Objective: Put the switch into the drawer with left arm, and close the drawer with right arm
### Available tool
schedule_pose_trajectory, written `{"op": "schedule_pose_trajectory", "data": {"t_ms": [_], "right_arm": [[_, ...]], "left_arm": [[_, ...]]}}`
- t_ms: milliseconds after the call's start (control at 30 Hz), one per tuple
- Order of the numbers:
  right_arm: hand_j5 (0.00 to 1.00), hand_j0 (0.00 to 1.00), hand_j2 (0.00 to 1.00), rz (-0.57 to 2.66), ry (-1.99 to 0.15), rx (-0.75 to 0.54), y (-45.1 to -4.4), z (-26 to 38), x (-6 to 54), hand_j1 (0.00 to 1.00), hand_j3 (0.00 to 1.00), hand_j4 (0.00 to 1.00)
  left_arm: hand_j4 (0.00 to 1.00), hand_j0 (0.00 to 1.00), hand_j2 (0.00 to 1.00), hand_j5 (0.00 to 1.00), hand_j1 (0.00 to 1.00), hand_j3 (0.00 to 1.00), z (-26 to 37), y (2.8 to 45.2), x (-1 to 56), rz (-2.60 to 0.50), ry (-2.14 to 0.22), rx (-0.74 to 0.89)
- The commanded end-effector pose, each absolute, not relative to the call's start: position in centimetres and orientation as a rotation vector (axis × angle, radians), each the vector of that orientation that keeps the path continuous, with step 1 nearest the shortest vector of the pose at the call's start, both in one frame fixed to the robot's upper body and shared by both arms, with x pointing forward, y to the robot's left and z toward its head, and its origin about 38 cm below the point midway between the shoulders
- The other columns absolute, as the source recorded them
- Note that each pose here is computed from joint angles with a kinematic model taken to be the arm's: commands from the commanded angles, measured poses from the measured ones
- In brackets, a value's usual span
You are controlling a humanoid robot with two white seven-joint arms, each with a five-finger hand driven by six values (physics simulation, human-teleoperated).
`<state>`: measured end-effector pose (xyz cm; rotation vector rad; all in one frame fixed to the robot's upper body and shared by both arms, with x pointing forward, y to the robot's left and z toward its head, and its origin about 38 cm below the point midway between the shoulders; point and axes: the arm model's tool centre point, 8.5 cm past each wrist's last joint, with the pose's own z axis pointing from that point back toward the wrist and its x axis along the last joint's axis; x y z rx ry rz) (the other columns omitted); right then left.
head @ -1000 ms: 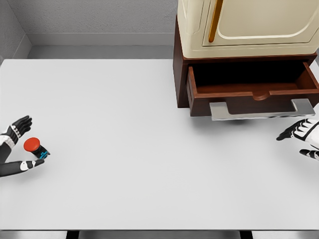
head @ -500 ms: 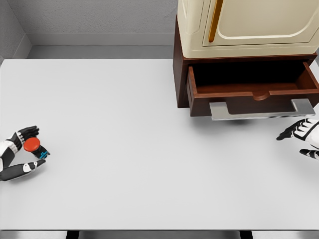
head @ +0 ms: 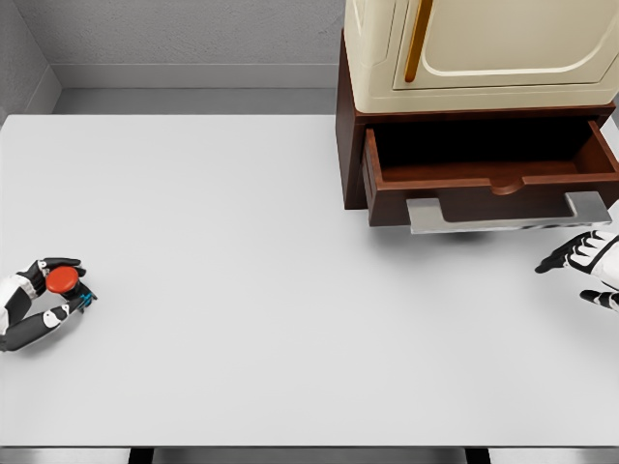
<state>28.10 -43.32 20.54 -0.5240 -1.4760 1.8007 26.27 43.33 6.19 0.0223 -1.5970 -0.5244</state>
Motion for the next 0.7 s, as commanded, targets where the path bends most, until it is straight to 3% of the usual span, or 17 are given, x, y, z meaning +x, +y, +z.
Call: {"op": "schedule_pose_trajectory", "data": {"t_ms": [0,300,667], "right_arm": [[0.73,0.73,0.73,1.796,-1.479,-0.522,-43.3,20.6,28.1,0.73,0.73,0.73],[0.73,0.73,0.73,1.795,-1.486,-0.518,-43.1,20.6,28.1,0.73,0.73,0.73],[0.73,0.73,0.73,1.796,-1.488,-0.518,-43.1,20.6,28.1,0.73,0.73,0.73]], "left_arm": [[0.5,0.5,0.5,0.5,0.5,0.5,6.2,43.3,26.3,-0.532,-1.597,0.025],[0.45,0.45,0.45,0.45,0.45,0.45,7.8,43.3,27.3,-0.555,-1.636,0.029],[0.41,0.41,0.41,0.41,0.41,0.41,12.6,39.9,30.1,-0.688,-1.786,-0.01]]}}
